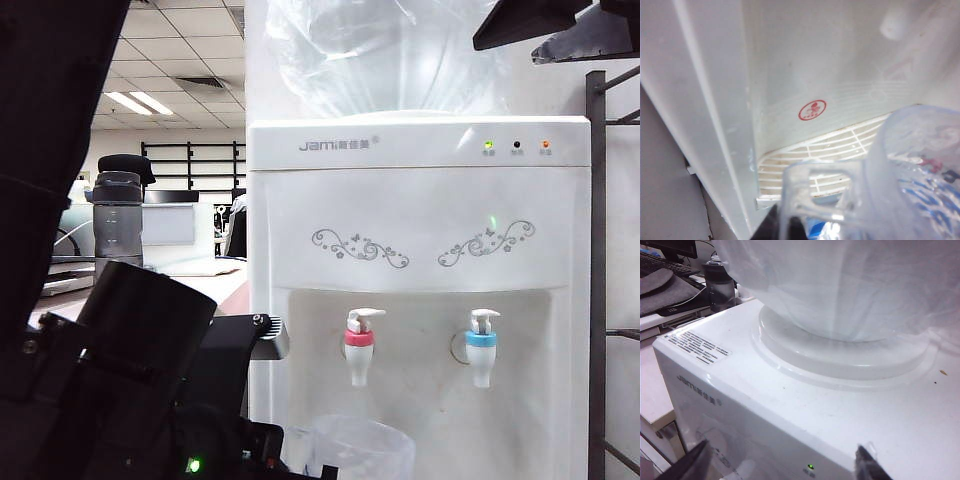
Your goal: Pick up the plastic mug from the left desk, go to the hot water outlet of the water dispenser, press the vertical switch to get some water, then put the mug back on the desk.
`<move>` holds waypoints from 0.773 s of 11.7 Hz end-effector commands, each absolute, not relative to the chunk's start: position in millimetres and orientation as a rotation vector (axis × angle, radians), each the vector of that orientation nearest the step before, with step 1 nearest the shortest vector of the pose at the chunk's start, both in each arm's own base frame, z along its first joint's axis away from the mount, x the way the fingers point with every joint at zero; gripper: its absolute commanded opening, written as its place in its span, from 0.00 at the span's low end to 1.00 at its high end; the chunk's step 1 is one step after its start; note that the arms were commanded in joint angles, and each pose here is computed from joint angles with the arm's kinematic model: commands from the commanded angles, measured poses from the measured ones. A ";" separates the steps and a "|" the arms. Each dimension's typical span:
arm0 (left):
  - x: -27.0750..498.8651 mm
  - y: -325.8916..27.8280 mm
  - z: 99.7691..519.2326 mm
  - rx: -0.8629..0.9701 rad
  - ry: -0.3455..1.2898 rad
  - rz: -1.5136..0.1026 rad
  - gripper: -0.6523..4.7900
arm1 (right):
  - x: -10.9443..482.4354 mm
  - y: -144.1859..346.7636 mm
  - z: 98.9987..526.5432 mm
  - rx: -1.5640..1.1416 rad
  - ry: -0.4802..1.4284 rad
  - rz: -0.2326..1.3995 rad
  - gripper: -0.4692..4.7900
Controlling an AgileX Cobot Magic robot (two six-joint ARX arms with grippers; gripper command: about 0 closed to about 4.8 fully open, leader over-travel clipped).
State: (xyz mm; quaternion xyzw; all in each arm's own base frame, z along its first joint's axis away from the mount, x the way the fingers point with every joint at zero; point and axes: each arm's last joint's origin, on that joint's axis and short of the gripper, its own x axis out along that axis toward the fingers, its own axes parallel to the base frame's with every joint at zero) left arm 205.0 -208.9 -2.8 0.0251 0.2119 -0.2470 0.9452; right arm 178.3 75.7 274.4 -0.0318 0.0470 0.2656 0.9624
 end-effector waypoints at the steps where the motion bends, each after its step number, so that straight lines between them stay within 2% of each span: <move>1: 207.1 -212.1 4.3 0.017 0.382 -0.513 0.11 | 178.0 75.8 277.6 -0.065 0.074 0.539 0.80; 9: 208.3 -214.1 7.8 -0.007 0.353 -0.538 0.11 | 178.0 75.8 277.6 -0.065 0.074 0.539 0.80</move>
